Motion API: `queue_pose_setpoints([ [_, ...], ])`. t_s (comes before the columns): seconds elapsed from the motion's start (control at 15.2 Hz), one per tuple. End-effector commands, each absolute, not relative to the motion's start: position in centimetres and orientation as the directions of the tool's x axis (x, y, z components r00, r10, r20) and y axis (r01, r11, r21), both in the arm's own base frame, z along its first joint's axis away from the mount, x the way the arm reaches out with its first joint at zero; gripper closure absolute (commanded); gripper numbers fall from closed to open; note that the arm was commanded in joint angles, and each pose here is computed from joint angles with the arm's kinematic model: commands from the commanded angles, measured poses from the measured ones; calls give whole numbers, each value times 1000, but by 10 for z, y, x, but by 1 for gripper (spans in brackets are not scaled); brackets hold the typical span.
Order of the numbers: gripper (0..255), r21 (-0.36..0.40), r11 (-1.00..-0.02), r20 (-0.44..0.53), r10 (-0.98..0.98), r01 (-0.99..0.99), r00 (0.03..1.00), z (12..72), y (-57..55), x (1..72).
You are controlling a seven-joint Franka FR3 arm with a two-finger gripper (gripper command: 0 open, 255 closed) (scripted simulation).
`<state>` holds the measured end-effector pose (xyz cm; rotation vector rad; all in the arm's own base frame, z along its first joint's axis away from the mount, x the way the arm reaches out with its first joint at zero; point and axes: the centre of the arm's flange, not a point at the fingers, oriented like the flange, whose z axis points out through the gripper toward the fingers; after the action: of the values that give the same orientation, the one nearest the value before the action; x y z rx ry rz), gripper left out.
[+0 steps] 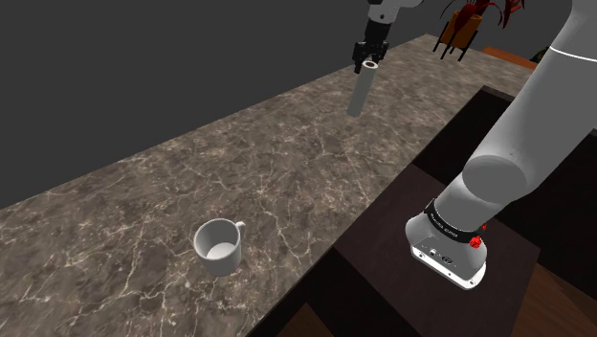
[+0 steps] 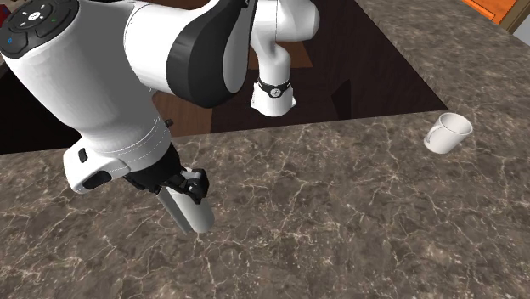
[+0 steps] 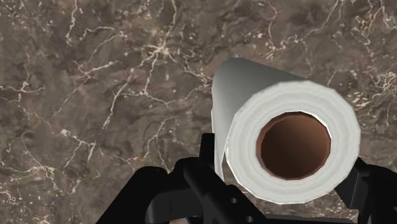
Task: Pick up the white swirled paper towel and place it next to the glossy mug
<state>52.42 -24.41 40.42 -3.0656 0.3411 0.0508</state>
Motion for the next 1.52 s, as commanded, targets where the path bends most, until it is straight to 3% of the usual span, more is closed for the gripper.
queue_pose_setpoints([
  [0.0, 255, -53, -974, -40, -218, -220, 975, 404, -244, 524],
  [1.45, 255, -53, -974, -40, -218, -220, 975, 520, -244, 524],
])
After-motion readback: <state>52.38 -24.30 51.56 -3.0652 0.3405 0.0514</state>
